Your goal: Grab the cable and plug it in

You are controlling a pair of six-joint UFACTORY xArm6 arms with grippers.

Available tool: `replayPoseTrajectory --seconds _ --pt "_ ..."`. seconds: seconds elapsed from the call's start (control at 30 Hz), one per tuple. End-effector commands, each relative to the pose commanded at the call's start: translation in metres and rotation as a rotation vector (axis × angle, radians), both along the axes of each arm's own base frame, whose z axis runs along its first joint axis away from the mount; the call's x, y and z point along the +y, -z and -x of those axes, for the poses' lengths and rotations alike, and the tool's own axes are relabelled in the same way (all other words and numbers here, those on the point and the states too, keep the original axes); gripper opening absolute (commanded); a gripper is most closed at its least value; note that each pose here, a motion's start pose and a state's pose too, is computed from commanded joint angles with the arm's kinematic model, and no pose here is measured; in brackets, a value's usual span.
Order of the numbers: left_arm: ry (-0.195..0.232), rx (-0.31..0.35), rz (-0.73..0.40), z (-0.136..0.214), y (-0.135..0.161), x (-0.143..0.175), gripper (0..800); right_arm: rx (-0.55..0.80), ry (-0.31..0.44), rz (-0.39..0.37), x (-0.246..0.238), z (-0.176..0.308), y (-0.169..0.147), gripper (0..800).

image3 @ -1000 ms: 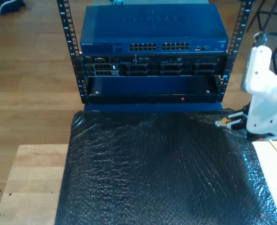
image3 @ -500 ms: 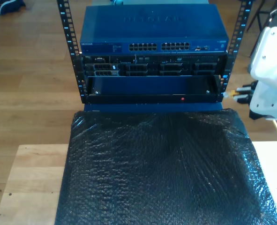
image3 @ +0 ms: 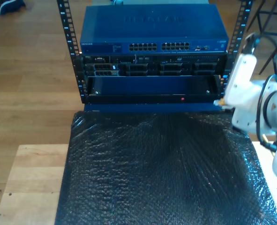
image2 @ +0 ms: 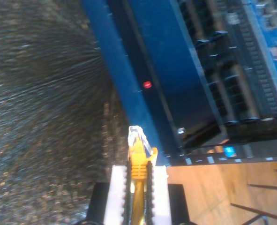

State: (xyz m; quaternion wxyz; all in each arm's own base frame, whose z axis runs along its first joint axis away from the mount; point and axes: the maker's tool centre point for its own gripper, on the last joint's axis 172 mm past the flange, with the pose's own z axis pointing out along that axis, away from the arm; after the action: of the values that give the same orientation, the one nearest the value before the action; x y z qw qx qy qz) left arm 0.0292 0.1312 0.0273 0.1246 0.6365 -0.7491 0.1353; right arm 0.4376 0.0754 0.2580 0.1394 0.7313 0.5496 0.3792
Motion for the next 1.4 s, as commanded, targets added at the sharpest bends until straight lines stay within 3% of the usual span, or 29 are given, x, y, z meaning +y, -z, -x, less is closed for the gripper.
replayPoseTrajectory --seconds 0.2,0.47,0.93,1.4 --pt "0.0 0.0 0.0 0.0 0.0 0.0 799 -0.093 0.015 0.043 -0.011 -0.007 -0.016 1" --pt "0.0 0.0 0.002 0.0 0.0 0.0 799 -0.199 0.042 0.045 -0.022 -0.004 -0.046 1" --pt "0.0 0.0 0.0 0.0 0.0 0.0 799 -0.25 0.035 0.035 -0.018 -0.002 -0.069 0" --pt "0.0 0.0 0.002 0.0 0.0 0.0 799 -0.317 0.017 0.09 -0.017 -0.009 -0.084 0"
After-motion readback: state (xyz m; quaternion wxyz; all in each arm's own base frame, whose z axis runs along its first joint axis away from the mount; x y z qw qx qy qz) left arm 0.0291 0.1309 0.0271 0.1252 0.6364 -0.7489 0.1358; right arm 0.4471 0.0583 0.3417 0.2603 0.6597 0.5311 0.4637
